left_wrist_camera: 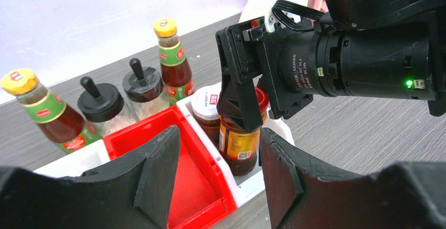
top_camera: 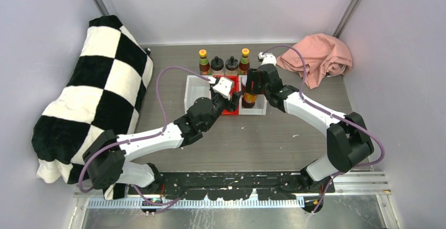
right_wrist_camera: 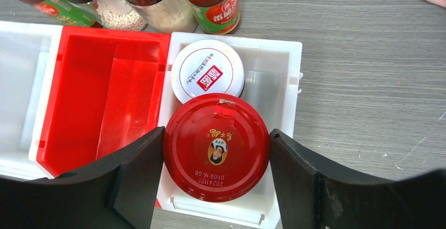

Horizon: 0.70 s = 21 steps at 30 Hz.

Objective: Organize the condiment bottles
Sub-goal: Place the bottle in the storage box.

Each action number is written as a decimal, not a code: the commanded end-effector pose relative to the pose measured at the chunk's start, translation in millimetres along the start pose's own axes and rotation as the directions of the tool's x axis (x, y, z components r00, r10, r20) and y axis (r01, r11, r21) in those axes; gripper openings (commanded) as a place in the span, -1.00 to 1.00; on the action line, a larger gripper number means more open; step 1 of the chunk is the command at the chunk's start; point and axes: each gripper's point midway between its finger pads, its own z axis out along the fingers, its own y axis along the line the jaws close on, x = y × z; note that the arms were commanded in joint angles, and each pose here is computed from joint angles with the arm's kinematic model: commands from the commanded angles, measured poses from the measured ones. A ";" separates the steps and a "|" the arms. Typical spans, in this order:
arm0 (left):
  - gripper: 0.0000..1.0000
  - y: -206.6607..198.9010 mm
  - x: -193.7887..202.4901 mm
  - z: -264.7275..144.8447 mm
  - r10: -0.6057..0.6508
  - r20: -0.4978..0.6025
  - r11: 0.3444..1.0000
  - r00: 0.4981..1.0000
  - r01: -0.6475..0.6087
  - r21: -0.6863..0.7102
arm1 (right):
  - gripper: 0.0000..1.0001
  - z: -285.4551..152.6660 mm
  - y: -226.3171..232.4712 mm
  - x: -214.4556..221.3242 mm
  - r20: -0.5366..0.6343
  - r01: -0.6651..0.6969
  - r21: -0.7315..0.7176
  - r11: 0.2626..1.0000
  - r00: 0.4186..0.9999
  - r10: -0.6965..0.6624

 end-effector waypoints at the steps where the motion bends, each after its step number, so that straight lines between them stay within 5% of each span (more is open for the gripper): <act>1: 0.15 13.4 1.6 -19.0 0.005 -0.045 0.998 0.999 -0.008 -0.064 | -0.99 -11.3 42.0 -62.4 0.202 0.014 -0.119 0.993 0.979 0.010; 21: 0.14 41.7 -24.7 -62.4 -0.071 -0.073 0.972 0.995 0.053 -0.228 | -0.99 3.1 47.4 2.0 0.222 0.233 0.043 0.971 0.946 -0.237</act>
